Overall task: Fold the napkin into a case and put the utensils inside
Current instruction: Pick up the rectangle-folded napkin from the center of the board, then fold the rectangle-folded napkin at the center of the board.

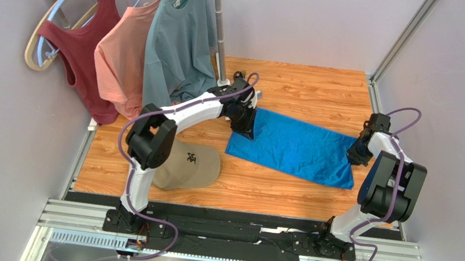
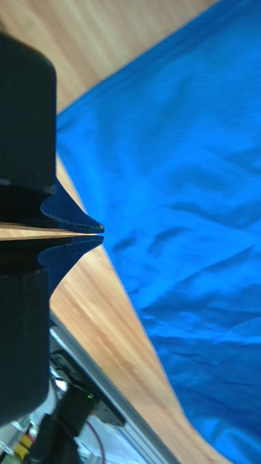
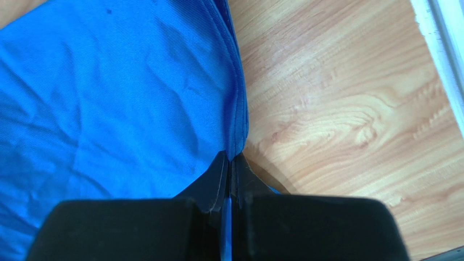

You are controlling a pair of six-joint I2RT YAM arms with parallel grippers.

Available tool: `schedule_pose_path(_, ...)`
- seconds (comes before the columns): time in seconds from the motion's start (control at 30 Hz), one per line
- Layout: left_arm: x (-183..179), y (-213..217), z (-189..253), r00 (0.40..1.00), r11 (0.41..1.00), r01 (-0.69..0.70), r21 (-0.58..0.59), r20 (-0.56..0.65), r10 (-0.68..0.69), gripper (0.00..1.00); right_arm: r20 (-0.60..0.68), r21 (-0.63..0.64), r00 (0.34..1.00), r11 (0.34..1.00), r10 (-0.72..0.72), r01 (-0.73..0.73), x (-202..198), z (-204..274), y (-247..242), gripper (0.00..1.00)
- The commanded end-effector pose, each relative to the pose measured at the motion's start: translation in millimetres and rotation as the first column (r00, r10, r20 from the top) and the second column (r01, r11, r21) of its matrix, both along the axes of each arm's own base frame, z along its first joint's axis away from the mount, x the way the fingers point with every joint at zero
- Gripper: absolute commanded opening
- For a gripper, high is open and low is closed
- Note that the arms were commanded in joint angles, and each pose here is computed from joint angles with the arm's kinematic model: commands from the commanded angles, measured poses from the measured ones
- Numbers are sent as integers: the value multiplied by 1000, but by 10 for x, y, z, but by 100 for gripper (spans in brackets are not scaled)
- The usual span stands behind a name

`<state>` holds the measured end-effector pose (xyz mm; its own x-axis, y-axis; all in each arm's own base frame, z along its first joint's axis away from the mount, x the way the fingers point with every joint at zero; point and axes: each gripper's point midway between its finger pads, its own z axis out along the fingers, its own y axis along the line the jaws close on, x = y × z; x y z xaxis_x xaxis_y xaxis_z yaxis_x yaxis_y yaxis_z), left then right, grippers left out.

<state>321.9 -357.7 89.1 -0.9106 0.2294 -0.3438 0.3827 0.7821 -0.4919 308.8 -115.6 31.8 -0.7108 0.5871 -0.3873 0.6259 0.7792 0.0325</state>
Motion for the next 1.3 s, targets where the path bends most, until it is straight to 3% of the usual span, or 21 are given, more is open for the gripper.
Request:
schedule_pose_path(0.0, 196, -280, -191, 998, 998, -54, -31, -41, 53, 11, 83, -59, 996, 998, -19, 24, 62, 396, -84, 0)
schedule_pose_path(0.3, 120, -873, -315, 995, 995, -52, -85, -89, 44, 10, 101, -114, 994, 992, -40, 51, 63, 685, -185, 0)
schedule_pose_path(0.57, -254, -1307, -559, 986, 992, -4, -126, -164, -17, 10, 156, -139, 988, 990, -7, 29, 83, 1102, -128, 0)
schedule_pose_path(0.8, -202, -1472, -191, 996, 982, 37, -185, -75, -52, 11, 139, -157, 973, 975, 182, -160, 203, 1292, 503, 0)
schedule_pose_path(0.97, -115, -1173, 266, 996, 985, 72, -158, 53, -65, 12, 170, -99, 951, 965, 257, -243, 343, 1364, 960, 0)
schedule_pose_path(1.03, -41, -869, 316, 997, 989, 54, -139, 63, -46, 13, 175, -86, 933, 949, 313, -302, 397, 1380, 1210, 0)
schedule_pose_path(1.27, -1, 133, -158, 999, 999, -33, 13, -8, 33, 13, 200, -13, 895, 915, 398, -403, 536, 1342, 1893, 0)
